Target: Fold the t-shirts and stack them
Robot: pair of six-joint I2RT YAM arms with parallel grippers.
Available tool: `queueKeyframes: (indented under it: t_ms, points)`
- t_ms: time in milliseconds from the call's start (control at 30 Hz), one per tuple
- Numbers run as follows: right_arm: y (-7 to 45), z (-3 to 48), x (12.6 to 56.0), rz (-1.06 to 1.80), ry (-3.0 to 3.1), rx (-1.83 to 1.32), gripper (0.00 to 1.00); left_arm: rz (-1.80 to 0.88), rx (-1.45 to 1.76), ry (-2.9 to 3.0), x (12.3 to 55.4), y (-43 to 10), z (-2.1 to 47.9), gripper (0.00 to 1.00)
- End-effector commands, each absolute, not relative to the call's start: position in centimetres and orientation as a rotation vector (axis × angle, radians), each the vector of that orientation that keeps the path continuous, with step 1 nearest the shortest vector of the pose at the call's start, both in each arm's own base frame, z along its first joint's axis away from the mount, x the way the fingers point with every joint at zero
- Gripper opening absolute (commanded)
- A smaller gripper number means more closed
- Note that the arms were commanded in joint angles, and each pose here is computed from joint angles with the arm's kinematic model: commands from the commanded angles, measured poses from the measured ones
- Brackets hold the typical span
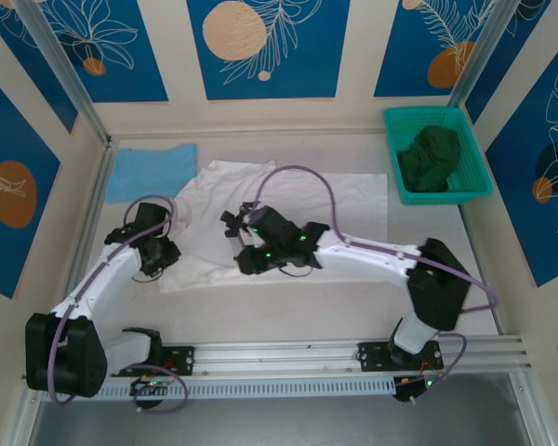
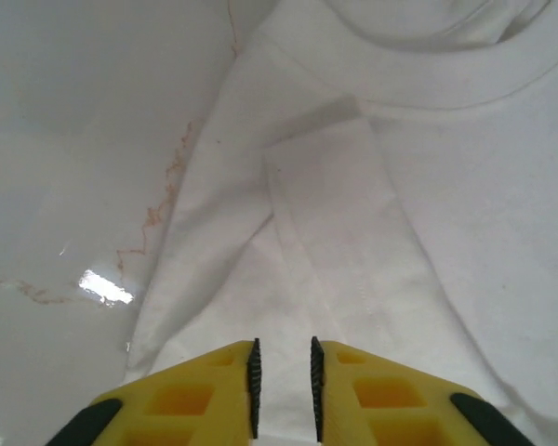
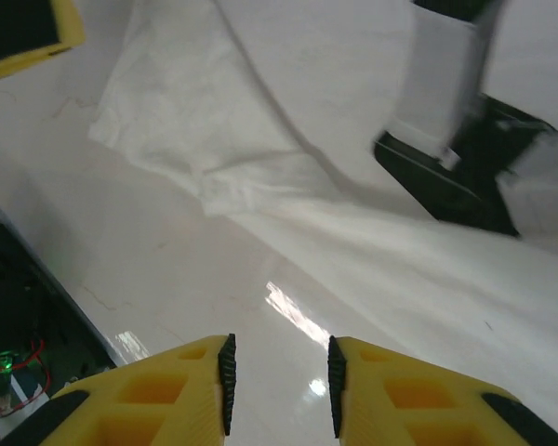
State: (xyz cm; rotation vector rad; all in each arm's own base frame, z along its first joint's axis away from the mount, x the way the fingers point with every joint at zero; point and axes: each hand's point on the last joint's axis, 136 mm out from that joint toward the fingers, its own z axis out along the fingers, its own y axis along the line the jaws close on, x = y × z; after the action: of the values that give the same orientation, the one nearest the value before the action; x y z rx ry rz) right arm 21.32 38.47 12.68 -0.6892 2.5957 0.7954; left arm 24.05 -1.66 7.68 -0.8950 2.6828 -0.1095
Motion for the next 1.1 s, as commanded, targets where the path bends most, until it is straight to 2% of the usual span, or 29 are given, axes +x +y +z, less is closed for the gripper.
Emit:
queueKeyframes:
  t_ms: [0, 133, 333, 567, 833, 1067]
  points:
    - [41.7, 11.8, 22.1, 0.791, 2.569, -0.891, 0.35, -0.229, -0.939, 2.723, 23.4, -2.1, 5.7, 0.19]
    - [45.2, 9.9, 22.3, 0.699, 2.591, -1.036, 0.41, -0.231, -0.961, 2.736, 22.9, -1.7, 4.2, 0.13]
    - [48.0, 8.2, 22.2, 0.564, 2.573, -1.154, 0.42, -0.190, -0.972, 2.750, 22.5, -1.1, 2.5, 0.12]
    - [48.6, 6.3, 22.0, 0.456, 2.574, -1.196, 0.46, -0.144, -0.976, 2.738, 22.1, -0.5, 2.3, 0.14]
    - [48.5, 4.8, 22.6, 0.334, 2.581, -1.193, 0.47, -0.141, -0.982, 2.742, 21.9, -0.5, 1.8, 0.14]
    - [48.8, 3.7, 22.4, 0.277, 2.587, -1.211, 0.43, -0.130, -0.977, 2.736, 21.9, -0.4, 2.0, 0.15]
